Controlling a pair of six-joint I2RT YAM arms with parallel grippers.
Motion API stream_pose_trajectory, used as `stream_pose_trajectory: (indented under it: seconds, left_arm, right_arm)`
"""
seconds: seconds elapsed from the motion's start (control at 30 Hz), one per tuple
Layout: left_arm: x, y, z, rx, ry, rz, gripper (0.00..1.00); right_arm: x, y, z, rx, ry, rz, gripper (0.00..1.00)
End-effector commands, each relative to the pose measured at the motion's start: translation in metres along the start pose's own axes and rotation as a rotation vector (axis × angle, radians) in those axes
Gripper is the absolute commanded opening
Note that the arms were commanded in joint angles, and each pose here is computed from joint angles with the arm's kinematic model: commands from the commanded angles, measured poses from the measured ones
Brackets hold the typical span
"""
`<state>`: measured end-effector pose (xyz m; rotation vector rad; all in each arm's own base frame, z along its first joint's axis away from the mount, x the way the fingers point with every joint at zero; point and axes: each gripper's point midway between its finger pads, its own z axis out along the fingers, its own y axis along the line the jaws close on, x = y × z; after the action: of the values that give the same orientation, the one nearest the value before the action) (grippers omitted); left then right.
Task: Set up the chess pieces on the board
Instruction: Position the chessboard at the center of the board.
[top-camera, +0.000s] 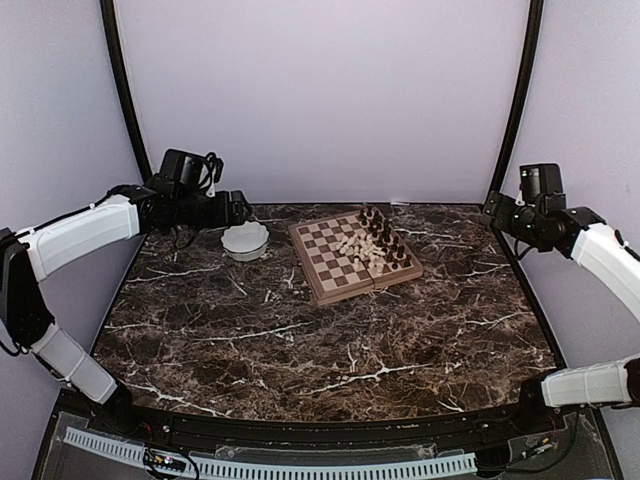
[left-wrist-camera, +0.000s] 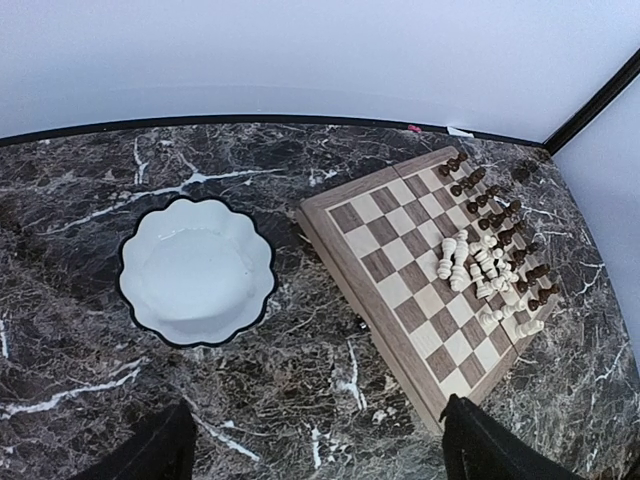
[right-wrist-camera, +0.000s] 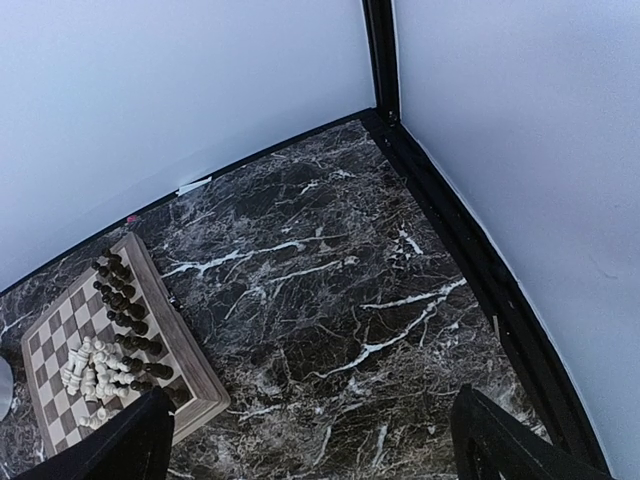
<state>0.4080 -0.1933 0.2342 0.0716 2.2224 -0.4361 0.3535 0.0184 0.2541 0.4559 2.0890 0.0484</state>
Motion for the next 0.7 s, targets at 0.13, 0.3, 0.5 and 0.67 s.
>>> stream_pose_trajectory:
  seconds: [0.13, 0.3, 0.5, 0.67]
  left_arm:
    - [-0.048, -0.032, 0.026, 0.113, -0.045, -0.02, 0.88]
    - [-0.06, -0.046, 0.058, 0.166, -0.034, -0.032, 0.88]
    - [-0.058, -0.062, 0.098, 0.248, 0.005, -0.06, 0.88]
    - [-0.042, -0.071, 0.131, 0.315, 0.074, -0.099, 0.88]
  right_arm:
    - [0.002, 0.024, -0.032, -0.248, -0.058, -0.029, 0.99]
    - [0.032, 0.035, -0.036, -0.357, 0.031, -0.04, 0.89]
    - [0.077, 0.036, -0.028, -0.404, 0.178, -0.031, 0.83]
    - [0.098, 0.037, -0.032, -0.448, 0.231, -0.025, 0.81]
